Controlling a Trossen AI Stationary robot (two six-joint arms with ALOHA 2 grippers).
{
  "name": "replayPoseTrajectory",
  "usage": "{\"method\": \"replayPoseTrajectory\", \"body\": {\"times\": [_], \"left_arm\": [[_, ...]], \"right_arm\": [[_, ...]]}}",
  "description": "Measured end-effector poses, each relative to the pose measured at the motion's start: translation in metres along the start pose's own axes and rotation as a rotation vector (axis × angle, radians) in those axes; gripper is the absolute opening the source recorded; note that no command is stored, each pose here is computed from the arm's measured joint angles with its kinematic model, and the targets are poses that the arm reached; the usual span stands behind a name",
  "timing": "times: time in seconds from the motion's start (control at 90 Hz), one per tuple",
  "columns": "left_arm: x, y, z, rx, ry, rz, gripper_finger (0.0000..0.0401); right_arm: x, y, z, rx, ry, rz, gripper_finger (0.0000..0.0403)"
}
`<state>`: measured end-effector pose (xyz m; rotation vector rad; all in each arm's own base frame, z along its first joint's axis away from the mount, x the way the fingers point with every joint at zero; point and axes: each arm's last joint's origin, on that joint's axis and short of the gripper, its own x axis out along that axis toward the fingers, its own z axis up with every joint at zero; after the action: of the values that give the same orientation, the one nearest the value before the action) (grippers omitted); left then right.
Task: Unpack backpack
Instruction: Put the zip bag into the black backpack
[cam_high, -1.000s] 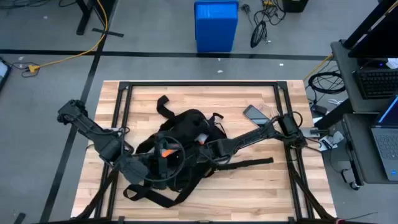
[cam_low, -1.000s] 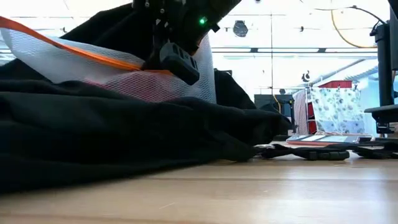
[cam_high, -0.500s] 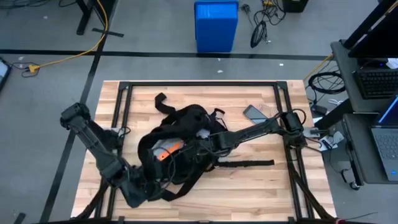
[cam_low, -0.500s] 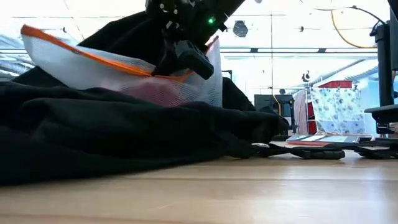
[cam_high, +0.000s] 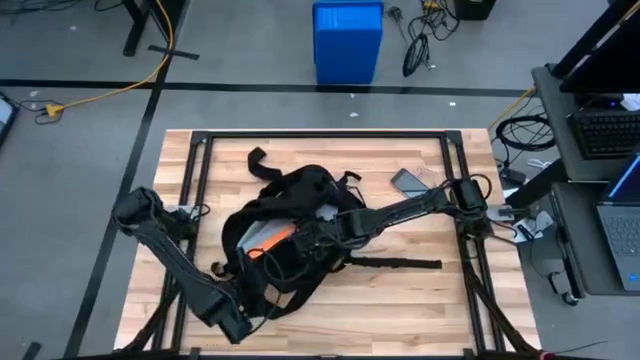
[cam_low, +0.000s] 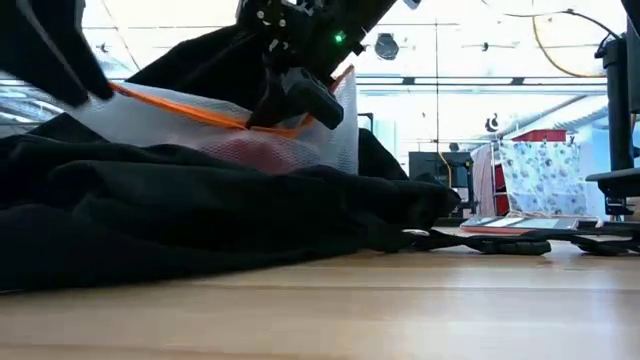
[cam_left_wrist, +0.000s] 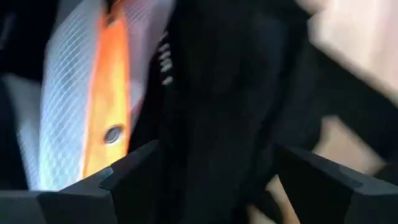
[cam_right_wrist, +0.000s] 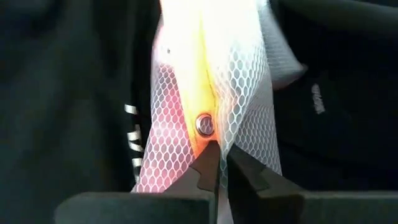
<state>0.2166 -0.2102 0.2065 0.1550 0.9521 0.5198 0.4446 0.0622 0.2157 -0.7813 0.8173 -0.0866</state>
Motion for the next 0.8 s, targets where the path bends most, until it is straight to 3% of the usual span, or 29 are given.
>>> {"method": "replayPoseTrajectory", "body": {"times": [0.2,0.333,0.567,0.8], "left_arm": [[0.028,0.002,0.007,-0.03,0.068,0.088,0.0281],[0.041,0.009,0.016,-0.049,0.165,0.073,0.0232],[0.057,0.016,0.03,-0.073,0.171,0.074,0.0128],[0.087,0.011,0.018,-0.084,0.252,-0.003,0.0104]], "right_arm": [[0.0,0.0,0.0,0.009,-0.005,0.014,0.0],[0.001,-0.001,-0.001,0.011,-0.004,0.014,0.0],[0.001,-0.001,-0.002,0.008,-0.004,0.015,0.0],[-0.001,-0.001,-0.004,-0.003,0.023,0.036,0.0]]}}
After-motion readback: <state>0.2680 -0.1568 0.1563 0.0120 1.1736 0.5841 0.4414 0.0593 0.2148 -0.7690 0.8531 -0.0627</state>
